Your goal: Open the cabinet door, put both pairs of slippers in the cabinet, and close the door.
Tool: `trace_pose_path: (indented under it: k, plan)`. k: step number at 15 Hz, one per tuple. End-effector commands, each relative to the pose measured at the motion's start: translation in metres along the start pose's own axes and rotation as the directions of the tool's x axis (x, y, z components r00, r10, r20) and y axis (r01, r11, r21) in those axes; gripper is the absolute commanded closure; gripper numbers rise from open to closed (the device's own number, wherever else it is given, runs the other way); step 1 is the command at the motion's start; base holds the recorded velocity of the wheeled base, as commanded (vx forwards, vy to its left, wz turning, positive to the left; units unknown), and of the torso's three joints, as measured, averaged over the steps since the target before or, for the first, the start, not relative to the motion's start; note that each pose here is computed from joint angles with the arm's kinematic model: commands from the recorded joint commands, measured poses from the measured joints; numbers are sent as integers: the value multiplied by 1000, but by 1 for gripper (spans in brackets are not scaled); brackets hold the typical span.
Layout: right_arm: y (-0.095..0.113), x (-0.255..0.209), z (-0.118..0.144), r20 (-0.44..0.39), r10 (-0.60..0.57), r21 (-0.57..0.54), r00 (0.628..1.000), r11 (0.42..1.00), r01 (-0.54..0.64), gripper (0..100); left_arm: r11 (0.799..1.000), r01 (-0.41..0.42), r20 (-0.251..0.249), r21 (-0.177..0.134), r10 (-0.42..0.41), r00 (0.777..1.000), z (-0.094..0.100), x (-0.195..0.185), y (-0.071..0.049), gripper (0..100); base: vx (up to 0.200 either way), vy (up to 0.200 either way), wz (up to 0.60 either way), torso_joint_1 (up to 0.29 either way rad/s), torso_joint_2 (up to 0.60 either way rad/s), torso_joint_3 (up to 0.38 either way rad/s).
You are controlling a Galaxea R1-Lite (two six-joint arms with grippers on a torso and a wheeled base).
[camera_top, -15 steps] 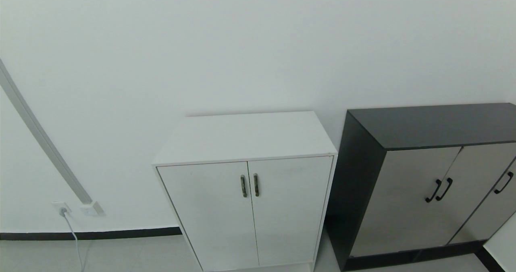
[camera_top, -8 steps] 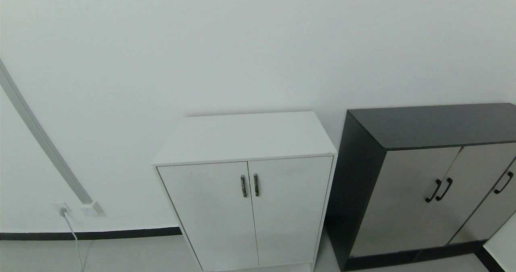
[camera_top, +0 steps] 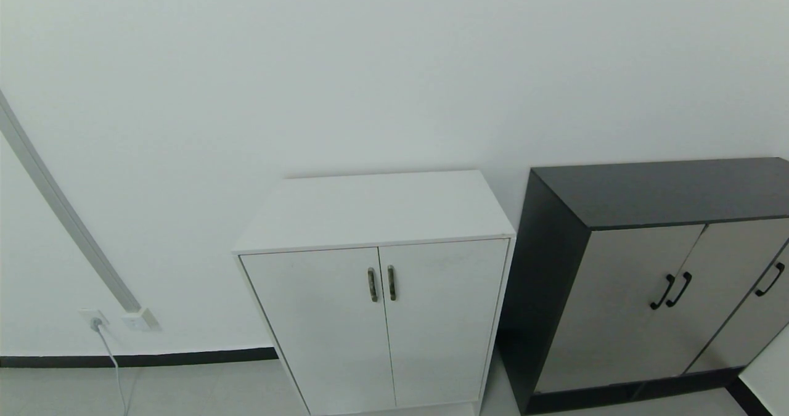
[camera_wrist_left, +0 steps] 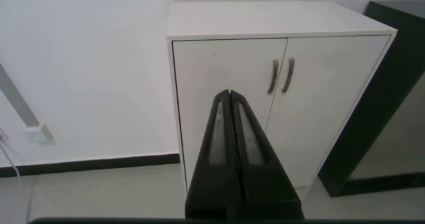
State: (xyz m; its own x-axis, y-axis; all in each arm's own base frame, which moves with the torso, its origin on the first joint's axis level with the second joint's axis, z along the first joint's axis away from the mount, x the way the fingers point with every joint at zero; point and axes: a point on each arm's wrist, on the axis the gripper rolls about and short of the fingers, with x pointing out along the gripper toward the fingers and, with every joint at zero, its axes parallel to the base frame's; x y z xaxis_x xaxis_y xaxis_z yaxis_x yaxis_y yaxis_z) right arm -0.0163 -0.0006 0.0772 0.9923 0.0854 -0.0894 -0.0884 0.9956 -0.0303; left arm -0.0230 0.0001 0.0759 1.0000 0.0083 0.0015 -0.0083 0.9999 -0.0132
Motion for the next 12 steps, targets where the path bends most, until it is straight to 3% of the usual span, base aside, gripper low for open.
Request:
trace_pose_path:
  k: [1, 3, 7, 12]
  plan:
    - [1, -3, 0, 34, -44, 2, 998, 999, 44, 100, 1000, -1, -1, -1, 1, 1000, 0, 0, 0, 100, 0, 0, 0, 0, 0, 0]
    - [2, -6, -2, 84, -67, 6, 994, 998, 67, 100, 1000, -2, -1, -2, 2, 1000, 0, 0, 0, 100, 0, 0, 0, 0, 0, 0]
    - [0, -6, -2, 91, -121, 120, 988, 987, 109, 100, 1000, -4, -1, 2, 4, 1000, 0, 0, 0, 100, 0, 0, 0, 0, 0, 0]
    - [0, -6, -2, 91, -131, 120, 987, 986, 120, 100, 1000, -4, -1, 2, 4, 1000, 0, 0, 0, 100, 0, 0, 0, 0, 0, 0]
